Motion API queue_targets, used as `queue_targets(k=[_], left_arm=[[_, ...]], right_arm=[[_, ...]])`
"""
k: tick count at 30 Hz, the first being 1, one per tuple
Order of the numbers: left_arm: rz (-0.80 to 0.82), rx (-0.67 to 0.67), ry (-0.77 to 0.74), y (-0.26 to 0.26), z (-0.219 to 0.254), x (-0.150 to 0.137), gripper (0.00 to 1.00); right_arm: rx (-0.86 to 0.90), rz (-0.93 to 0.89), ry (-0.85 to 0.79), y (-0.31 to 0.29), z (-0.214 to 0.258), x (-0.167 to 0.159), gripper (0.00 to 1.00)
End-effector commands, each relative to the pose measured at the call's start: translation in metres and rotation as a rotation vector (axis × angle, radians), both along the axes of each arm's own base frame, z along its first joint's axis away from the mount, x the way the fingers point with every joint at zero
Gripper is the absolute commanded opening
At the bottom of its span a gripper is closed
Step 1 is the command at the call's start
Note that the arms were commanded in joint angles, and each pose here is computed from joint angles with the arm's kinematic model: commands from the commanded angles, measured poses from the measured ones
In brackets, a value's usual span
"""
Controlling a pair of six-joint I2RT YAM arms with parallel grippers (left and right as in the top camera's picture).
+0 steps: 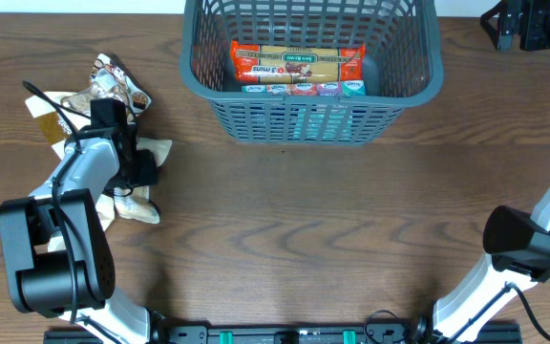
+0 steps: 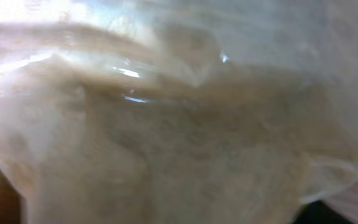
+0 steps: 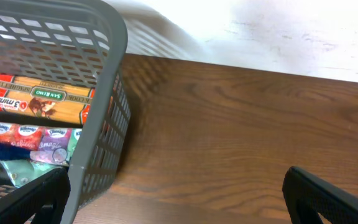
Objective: Pack container
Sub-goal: 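Reach the left gripper to the cream snack pouches and grasp one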
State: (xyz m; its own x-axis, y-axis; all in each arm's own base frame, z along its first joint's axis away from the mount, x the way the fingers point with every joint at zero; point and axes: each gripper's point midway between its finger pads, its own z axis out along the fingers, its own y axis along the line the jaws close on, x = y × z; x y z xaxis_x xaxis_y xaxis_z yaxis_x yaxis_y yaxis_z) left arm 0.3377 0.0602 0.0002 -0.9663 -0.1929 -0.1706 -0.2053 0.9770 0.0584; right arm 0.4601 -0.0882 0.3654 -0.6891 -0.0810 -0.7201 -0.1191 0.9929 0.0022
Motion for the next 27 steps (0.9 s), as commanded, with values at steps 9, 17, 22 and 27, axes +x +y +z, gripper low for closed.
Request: queue_targets(k=[9,17,22,27], left_arm=[[0.095,-0.001,0.052,0.002,0.008,-0.015,0.06],[0.101,0.024,-0.21,0.006,0.103,0.01,0.06],[0.108,0.043,-0.451,0.007,0.186,0.017,0.06],[0.123,0.048,-0.657,0.006,0.263,0.015,0.05]], right_arm=[[0.004,0.014,0.013,0.003,-0.004,-0.001,0.99],[0.004,0.014,0.014,0.003,-0.004,-0.001,0.99],[0.004,0.014,0.015,0.003,-0.004,-0.001,0.99],[0.009,0.014,0.03,0.004,-0.006,-0.003,0.99]])
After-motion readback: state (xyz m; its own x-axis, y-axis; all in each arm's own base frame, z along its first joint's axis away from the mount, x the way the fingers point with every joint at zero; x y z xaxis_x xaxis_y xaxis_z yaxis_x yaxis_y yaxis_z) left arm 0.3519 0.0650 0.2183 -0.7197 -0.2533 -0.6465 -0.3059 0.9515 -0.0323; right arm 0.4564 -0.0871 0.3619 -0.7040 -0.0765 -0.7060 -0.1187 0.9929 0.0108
